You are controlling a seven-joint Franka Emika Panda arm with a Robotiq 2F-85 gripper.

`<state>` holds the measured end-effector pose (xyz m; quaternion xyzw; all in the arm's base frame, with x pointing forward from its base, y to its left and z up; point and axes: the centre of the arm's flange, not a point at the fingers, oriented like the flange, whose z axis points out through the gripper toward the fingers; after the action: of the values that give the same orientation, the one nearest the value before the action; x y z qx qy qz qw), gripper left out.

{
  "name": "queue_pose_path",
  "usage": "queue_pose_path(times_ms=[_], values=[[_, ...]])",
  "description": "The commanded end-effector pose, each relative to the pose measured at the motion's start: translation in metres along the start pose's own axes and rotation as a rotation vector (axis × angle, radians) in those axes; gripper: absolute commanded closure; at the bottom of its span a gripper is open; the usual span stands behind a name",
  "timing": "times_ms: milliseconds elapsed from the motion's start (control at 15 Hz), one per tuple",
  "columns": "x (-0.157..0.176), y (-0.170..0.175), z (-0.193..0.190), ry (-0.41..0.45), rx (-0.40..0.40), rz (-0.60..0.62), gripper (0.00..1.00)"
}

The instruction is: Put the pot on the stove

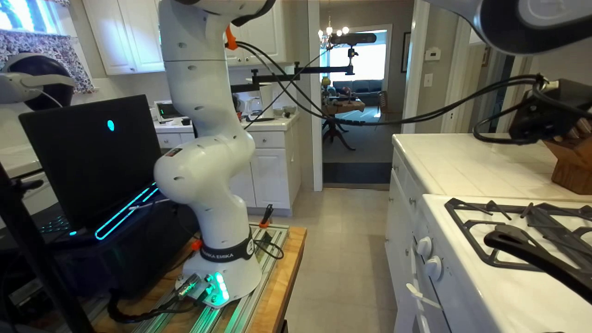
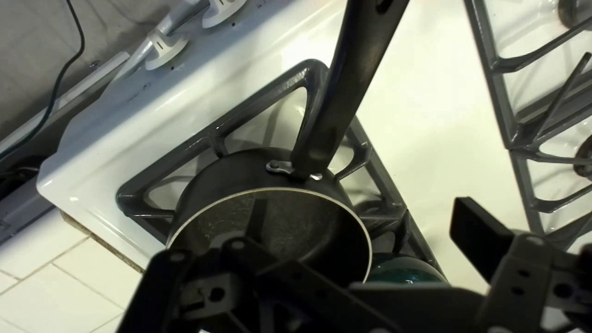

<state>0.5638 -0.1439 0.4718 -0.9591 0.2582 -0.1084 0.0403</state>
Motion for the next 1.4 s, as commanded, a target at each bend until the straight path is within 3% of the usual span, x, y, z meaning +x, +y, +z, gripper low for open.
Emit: queue_pose_path(times_ms=[0, 467, 1067, 1133, 1333], values=[[-0.028, 0.02, -0.029, 0.002, 0.012, -0.067, 0.0], [-0.049, 0.043, -0.058, 0.043, 0.038, -0.088, 0.0], [-0.066, 0.053, -0.061, 0.061, 0.034, -0.078, 0.0], [-0.051, 0.046, -0.056, 0.043, 0.039, -0.071, 0.0], [-0.054, 0.048, -0.057, 0.045, 0.041, -0.069, 0.0]])
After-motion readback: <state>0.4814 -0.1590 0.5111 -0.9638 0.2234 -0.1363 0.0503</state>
